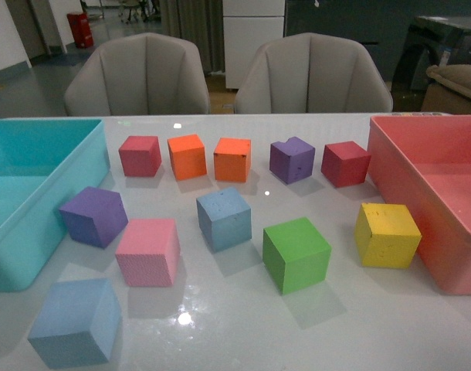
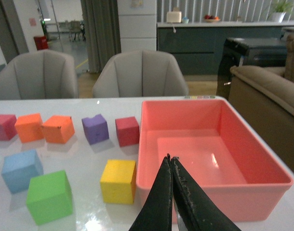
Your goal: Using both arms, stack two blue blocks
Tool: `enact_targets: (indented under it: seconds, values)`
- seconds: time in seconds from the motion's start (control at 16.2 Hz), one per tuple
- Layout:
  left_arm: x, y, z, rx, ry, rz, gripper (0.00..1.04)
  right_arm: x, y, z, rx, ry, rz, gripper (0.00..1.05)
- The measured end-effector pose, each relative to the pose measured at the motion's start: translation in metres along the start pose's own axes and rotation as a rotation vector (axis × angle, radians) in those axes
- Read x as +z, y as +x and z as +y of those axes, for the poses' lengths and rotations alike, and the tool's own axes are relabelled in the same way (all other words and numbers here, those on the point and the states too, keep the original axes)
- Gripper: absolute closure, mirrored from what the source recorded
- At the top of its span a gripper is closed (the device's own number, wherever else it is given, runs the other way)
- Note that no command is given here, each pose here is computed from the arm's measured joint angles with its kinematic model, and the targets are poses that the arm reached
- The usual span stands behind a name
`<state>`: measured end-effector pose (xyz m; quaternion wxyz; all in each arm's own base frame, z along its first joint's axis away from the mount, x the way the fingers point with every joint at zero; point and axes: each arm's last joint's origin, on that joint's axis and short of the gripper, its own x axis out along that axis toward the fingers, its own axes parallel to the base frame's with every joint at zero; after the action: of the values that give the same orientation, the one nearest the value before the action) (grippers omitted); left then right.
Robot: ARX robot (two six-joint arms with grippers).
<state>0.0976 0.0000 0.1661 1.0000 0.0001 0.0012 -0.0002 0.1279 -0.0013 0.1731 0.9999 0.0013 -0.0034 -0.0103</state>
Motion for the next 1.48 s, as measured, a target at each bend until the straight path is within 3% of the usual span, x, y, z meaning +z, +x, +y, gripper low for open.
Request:
enact_targets:
  seconds: [0.93,1.05,1.11,1.36,1.48]
  values:
    - [0.000,0.000,0.000,0.000,0.000,-0.001,0.07,-0.003,-0.020,0.001,0.020,0.000,-0.007,1.03]
    - [0.000,0.000,0.000,0.000,0.000,0.000,0.07,-0.009,-0.028,0.001,0.020,-0.001,0.047,1.03]
    - [0.000,0.000,0.000,0.000,0.000,0.000,0.07,-0.005,-0.031,0.001,0.021,0.000,-0.010,1.03]
    - [0.000,0.000,0.000,0.000,0.000,0.000,0.07,-0.006,-0.031,0.001,0.020,0.000,0.000,1.03]
    - [0.000,0.000,0.000,0.000,0.000,-0.001,0.07,-0.006,-0.031,0.001,0.021,0.000,0.002,0.89]
